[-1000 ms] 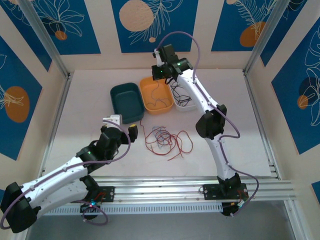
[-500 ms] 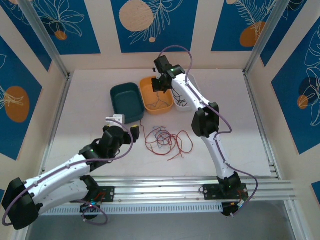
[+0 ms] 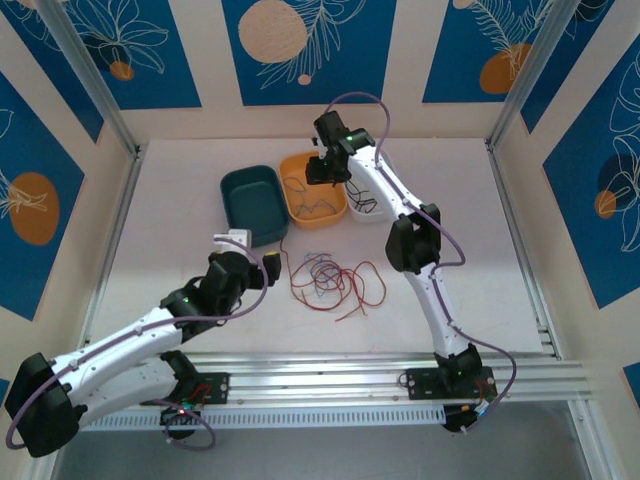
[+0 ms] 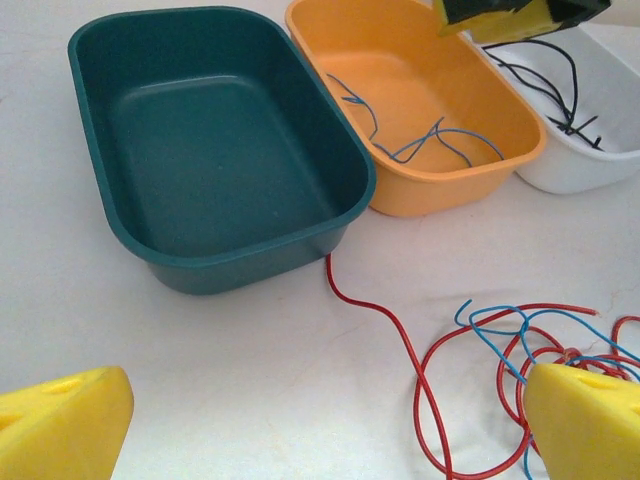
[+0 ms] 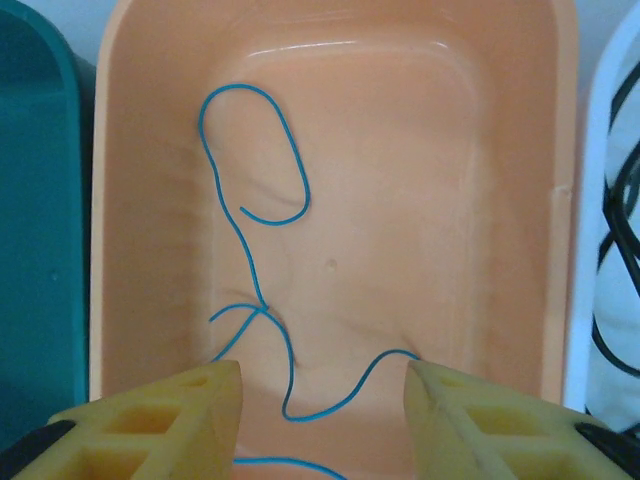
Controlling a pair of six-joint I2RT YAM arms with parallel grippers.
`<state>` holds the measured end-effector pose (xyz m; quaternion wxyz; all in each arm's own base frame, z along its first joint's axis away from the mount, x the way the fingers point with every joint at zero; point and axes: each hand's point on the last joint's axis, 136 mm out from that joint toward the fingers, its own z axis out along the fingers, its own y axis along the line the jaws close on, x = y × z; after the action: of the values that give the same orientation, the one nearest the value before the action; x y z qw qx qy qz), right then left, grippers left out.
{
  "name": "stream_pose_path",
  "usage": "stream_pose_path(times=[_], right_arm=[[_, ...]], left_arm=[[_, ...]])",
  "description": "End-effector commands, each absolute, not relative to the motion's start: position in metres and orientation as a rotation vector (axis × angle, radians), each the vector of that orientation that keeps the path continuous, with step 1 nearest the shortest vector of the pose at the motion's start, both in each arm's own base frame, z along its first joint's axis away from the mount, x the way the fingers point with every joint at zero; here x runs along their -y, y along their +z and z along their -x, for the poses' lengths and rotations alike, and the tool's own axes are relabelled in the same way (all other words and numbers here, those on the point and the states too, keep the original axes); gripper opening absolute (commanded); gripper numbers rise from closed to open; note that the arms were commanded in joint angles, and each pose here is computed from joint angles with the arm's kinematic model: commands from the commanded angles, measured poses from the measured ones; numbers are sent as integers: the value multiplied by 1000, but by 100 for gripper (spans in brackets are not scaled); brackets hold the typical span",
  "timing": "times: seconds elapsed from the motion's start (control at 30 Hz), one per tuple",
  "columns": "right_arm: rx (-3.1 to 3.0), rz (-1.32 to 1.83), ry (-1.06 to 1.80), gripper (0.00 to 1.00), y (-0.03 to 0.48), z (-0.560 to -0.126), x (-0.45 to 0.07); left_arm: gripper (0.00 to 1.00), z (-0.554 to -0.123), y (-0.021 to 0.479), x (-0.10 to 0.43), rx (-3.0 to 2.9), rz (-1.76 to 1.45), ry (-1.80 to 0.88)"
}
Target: Untangle the cables
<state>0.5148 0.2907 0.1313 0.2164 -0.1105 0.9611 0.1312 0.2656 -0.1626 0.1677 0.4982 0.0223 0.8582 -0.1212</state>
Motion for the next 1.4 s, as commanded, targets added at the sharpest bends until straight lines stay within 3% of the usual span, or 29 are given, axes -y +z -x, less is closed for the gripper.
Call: stream_pose_path(times=[0.0,0.23,0.43,0.67,0.87,1.13,1.37], right_arm=[[-2573,340,467,48,197,-494,-298],[-2533,415,446,48,221,-443,-300],[-2512,396,399,53,227,-382,-272],[-2682,130,293,56,192,-311,-234],[-2828,-45,308,61,160,-261,-256],[-2894,-186,353,68,131,-253,-277],[-2931,-288,487,67,110,-264,-283]], left_arm=[[100,-270,179,165,-2068,-26,-316],[100,-276,175,156,-2082,75,-310],[100,-282,169,152,-2111,148,-387],[100,-287,150,143,-2176,217,-418],[100,-285,147,136,-2192,229,-395],[100,-282,138,135,-2205,262,-423],[100,-280,131,134,-2212,281,-425]])
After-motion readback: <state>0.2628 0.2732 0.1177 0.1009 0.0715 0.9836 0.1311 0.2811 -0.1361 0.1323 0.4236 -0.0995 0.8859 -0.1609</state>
